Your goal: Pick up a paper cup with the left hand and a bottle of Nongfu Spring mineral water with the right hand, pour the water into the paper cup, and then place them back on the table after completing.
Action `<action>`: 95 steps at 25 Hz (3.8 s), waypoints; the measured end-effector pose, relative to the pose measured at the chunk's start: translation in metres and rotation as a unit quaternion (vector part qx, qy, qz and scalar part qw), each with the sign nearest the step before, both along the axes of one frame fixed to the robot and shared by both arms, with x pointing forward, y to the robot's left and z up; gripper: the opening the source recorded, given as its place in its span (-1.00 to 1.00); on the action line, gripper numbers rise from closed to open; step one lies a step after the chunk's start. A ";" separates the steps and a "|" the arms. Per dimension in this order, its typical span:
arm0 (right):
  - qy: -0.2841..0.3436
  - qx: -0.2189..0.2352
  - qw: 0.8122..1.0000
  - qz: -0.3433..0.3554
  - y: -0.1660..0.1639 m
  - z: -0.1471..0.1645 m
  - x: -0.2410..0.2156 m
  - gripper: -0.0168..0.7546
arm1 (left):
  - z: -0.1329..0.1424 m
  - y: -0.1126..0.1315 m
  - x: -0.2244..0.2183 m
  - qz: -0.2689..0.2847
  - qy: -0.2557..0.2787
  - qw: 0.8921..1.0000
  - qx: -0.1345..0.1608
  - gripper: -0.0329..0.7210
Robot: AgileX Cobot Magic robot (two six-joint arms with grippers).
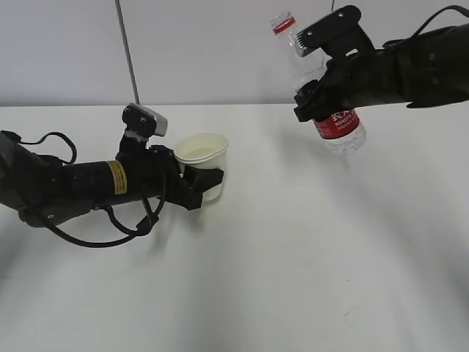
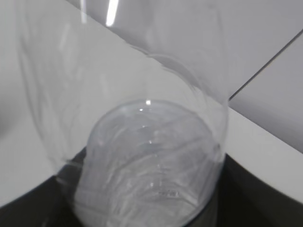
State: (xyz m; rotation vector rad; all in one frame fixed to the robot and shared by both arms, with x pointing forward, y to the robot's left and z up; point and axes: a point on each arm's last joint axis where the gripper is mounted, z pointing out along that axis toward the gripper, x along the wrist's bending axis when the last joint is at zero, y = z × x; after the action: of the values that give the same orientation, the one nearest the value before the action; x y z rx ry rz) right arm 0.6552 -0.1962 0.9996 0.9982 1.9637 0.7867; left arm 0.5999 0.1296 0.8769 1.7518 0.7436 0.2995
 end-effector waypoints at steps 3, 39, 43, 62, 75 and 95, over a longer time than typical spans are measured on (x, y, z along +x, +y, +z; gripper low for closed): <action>0.006 0.022 1.000 -0.002 -0.007 0.000 0.002 0.20 | -0.001 0.007 0.003 0.011 0.003 1.000 0.005 0.14; 0.026 0.078 0.997 0.011 -0.031 -0.001 0.005 0.20 | -0.019 0.064 0.030 0.148 -0.030 0.988 0.028 0.14; 0.026 0.078 0.997 0.012 -0.031 -0.001 0.005 0.20 | -0.023 0.065 0.031 0.159 -0.033 0.987 0.018 0.14; 0.027 0.080 0.996 0.012 -0.030 -0.001 0.005 0.20 | -0.033 0.066 0.031 0.165 -0.031 0.986 0.010 0.41; 0.028 0.083 0.996 0.010 -0.030 -0.001 0.005 0.20 | -0.026 0.068 0.025 0.175 -0.035 0.984 -0.003 0.58; 0.027 0.092 0.995 0.003 -0.032 0.000 0.005 0.20 | -0.018 0.076 -0.014 0.190 -0.014 0.981 -0.018 0.58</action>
State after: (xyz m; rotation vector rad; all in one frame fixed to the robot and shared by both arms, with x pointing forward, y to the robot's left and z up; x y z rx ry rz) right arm 0.6603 -0.2287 0.9999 1.1332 1.9680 0.9674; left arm 0.5860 0.2057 0.8586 1.5608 1.0568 0.5641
